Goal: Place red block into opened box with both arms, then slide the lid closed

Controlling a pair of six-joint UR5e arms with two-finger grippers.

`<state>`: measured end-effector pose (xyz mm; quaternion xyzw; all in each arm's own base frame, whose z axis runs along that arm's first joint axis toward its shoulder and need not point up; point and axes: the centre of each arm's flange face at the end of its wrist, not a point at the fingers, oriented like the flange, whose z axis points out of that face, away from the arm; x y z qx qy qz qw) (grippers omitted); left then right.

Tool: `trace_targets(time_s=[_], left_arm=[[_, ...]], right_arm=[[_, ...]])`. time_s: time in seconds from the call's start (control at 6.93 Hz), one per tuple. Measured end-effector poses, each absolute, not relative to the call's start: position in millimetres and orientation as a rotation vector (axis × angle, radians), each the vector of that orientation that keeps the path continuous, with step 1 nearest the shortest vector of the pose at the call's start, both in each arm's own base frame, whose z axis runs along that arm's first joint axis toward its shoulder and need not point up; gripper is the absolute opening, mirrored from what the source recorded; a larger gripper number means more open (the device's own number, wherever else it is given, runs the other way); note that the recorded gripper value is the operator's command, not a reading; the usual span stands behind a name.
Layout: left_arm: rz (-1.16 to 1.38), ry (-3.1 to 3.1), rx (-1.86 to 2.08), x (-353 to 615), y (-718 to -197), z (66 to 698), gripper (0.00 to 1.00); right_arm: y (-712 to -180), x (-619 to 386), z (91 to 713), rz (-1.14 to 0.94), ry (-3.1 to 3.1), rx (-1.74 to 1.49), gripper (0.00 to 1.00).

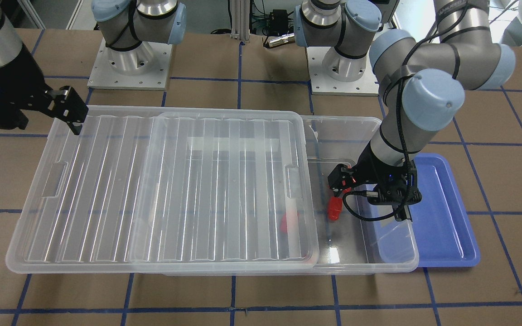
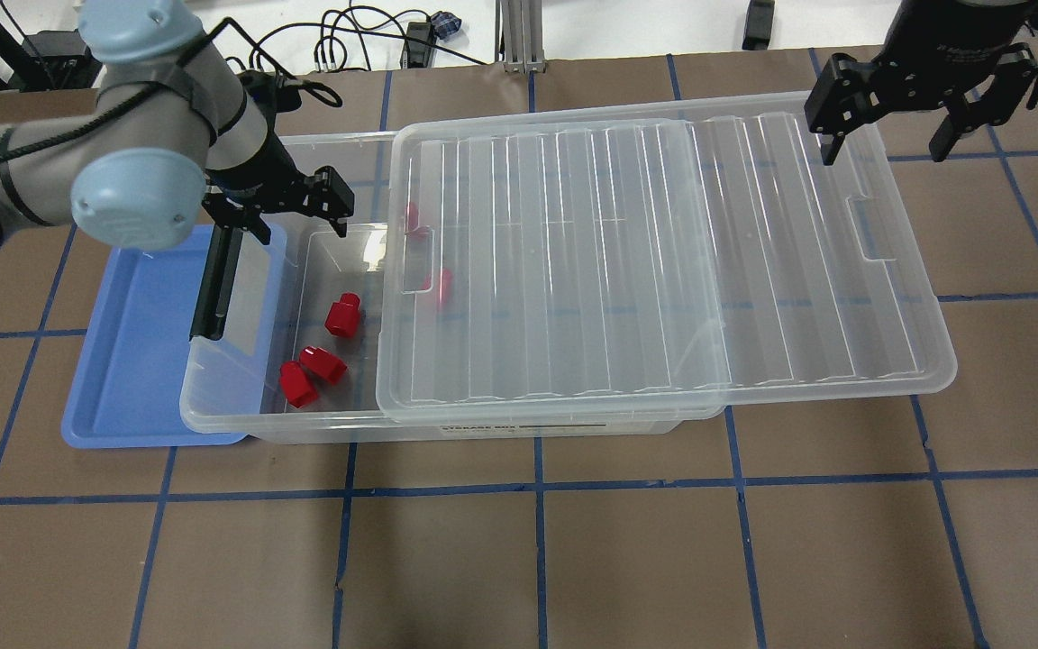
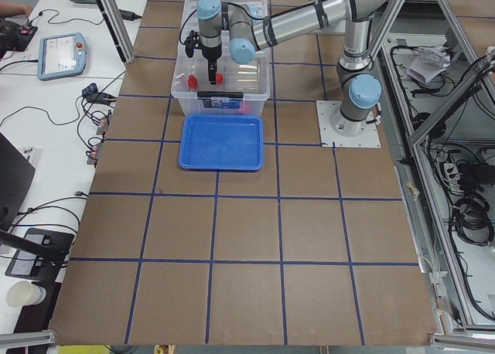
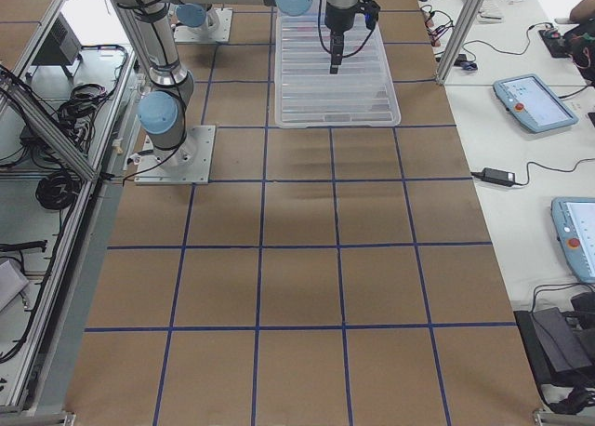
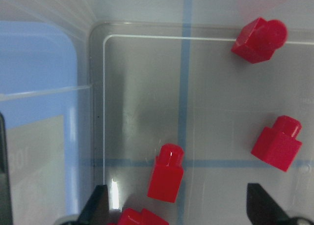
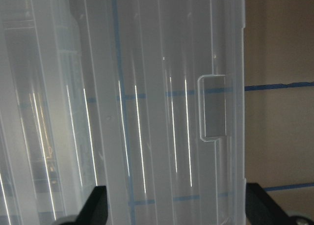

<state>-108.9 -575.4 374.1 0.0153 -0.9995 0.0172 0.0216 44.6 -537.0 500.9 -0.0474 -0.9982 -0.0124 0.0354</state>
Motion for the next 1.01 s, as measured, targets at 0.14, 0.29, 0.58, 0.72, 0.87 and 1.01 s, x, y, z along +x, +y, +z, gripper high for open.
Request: trace_targets(time_s=[0.14, 0.29, 0.58, 0.72, 0.87, 1.01], left_arm=[[0.082, -3.101, 0.029, -114.6, -565.2, 434.9, 1.0], [0.116, -3.109, 0.008, -121.3, -546.8, 484.5, 1.0], [0.142, -3.141, -0.023, -125.5, -516.1, 537.6, 1.0], [0.154, -3.151, -0.037, -128.3, -514.0, 547.2, 1.0], [0.163, -3.155, -0.062, -135.9, -510.2, 551.3, 1.0], [0.205, -3.154, -0.082, -142.4, -510.2, 552.3, 1.0]], right_arm=[[-540.2, 4.3, 496.4, -0.055, -3.064, -0.165, 1.0], [-543.0, -32.9, 489.2, -0.075, -3.062, -0.132, 1.0], [-542.5, -93.2, 451.7, -0.102, -3.05, -0.068, 1.0], [-538.2, -104.3, 421.7, -0.091, -3.045, -0.032, 1.0], [-532.8, -107.1, 393.0, -0.091, -3.046, -0.014, 1.0], [-531.1, -106.6, 374.4, -0.085, -3.052, -0.011, 1.0]])
